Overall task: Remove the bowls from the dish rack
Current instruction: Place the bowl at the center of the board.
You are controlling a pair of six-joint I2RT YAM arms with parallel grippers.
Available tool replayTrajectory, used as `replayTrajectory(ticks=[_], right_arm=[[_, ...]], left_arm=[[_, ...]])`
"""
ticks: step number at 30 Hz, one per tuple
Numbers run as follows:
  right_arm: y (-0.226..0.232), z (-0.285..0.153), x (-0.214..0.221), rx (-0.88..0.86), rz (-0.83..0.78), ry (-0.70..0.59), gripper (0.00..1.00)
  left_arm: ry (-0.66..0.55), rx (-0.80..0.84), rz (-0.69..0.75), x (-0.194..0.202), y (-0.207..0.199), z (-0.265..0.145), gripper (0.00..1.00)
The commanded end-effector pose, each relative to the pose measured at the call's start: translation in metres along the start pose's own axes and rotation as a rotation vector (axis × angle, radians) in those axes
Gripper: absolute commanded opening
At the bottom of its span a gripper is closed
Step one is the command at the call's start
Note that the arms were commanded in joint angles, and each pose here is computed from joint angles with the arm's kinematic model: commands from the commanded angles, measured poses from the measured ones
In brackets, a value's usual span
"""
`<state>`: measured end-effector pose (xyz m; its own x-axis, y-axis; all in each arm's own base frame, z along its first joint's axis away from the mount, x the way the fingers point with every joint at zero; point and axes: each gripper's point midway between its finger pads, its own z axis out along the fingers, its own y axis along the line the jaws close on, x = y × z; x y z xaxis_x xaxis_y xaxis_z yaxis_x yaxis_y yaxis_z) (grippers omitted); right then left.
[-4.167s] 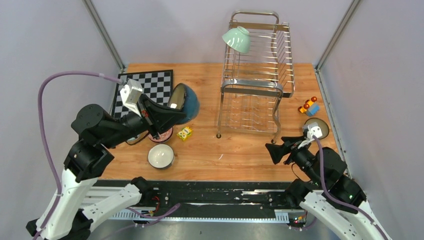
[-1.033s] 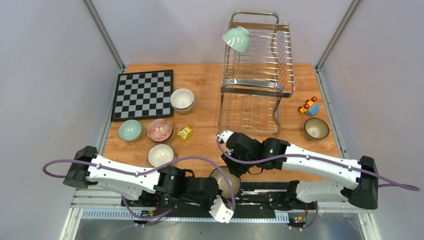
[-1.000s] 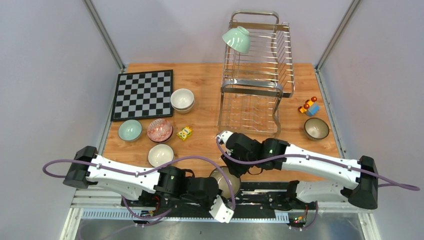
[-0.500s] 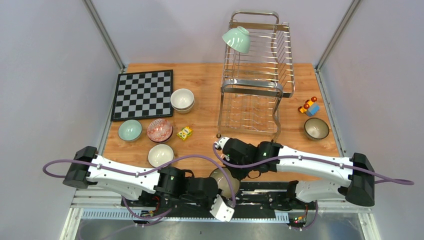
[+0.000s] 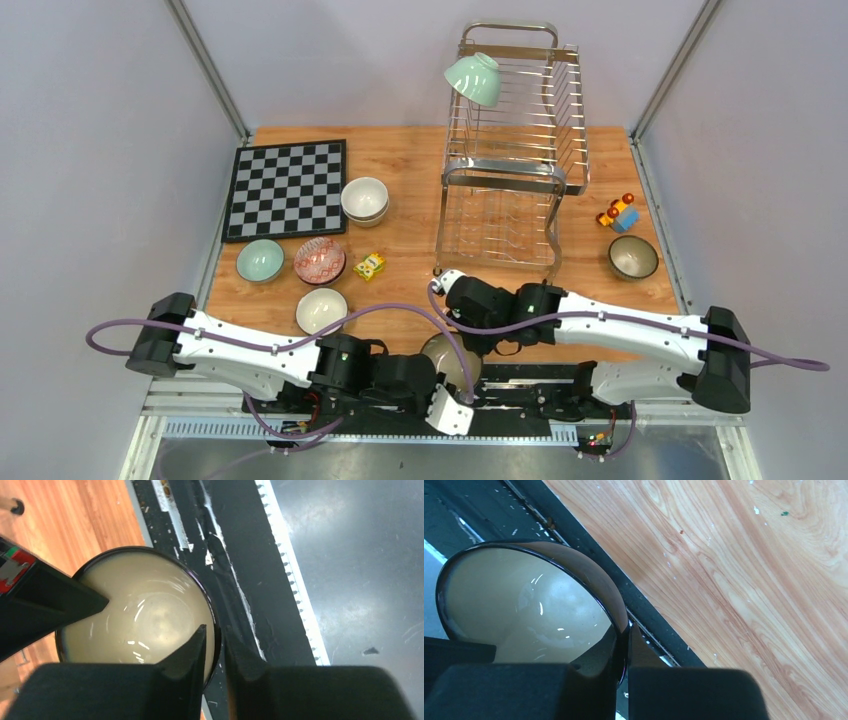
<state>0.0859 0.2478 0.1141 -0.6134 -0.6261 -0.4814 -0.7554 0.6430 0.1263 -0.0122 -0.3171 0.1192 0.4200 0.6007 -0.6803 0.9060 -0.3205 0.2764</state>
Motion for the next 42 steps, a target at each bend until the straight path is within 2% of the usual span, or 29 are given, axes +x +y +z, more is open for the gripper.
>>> replayTrajectory(ticks=[1,5,7,8,15,20,21,25,27,31,34,38,42], right_arm=[[-0.006,-0.007,0.006,0.031,-0.014,-0.010,0.00],[-0.007,-0.014,-0.001,0.038,-0.001,-0.052,0.00],[-0.008,-0.017,-0.005,0.041,0.004,-0.071,0.00],[-0.008,-0.019,-0.006,0.044,0.006,-0.079,0.00],[-0.013,-0.032,-0.013,0.066,0.024,-0.124,0.00],[-0.023,-0.042,-0.016,0.107,0.061,-0.173,0.00],[-0.033,-0.051,-0.018,0.146,0.116,-0.232,0.00],[-0.049,-0.061,-0.018,0.202,0.221,-0.328,0.00],[-0.057,-0.063,-0.018,0.230,0.281,-0.377,0.00],[-0.067,-0.062,-0.015,0.263,0.390,-0.425,0.00],[-0.072,-0.059,-0.012,0.294,0.470,-0.438,0.00],[-0.076,-0.054,-0.011,0.325,0.596,-0.451,0.00],[-0.076,-0.054,-0.015,0.341,0.688,-0.455,0.00]], left_arm=[[-0.062,-0.070,-0.040,-0.019,0.012,0.001,0.29],[-0.075,-0.097,-0.074,-0.020,0.016,0.001,0.59],[-0.099,-0.124,-0.090,-0.023,0.020,-0.002,0.90],[-0.113,-0.139,-0.096,-0.024,0.022,-0.005,0.98],[-0.163,-0.257,-0.157,-0.021,0.038,-0.024,1.00],[-0.150,-0.412,-0.286,-0.010,0.059,-0.043,1.00],[-0.165,-0.513,-0.427,-0.001,0.069,-0.059,1.00],[-0.268,-0.551,-0.652,0.000,0.070,-0.072,1.00],[-0.357,-0.614,-0.821,0.002,0.078,-0.081,1.00],[-0.452,-0.692,-1.115,0.010,0.095,-0.091,0.99],[-0.501,-0.733,-1.298,0.005,0.109,-0.099,0.95],[-0.435,-0.834,-1.450,0.009,0.118,-0.099,0.91],[-0.359,-0.881,-1.461,0.005,0.125,-0.091,0.90]])
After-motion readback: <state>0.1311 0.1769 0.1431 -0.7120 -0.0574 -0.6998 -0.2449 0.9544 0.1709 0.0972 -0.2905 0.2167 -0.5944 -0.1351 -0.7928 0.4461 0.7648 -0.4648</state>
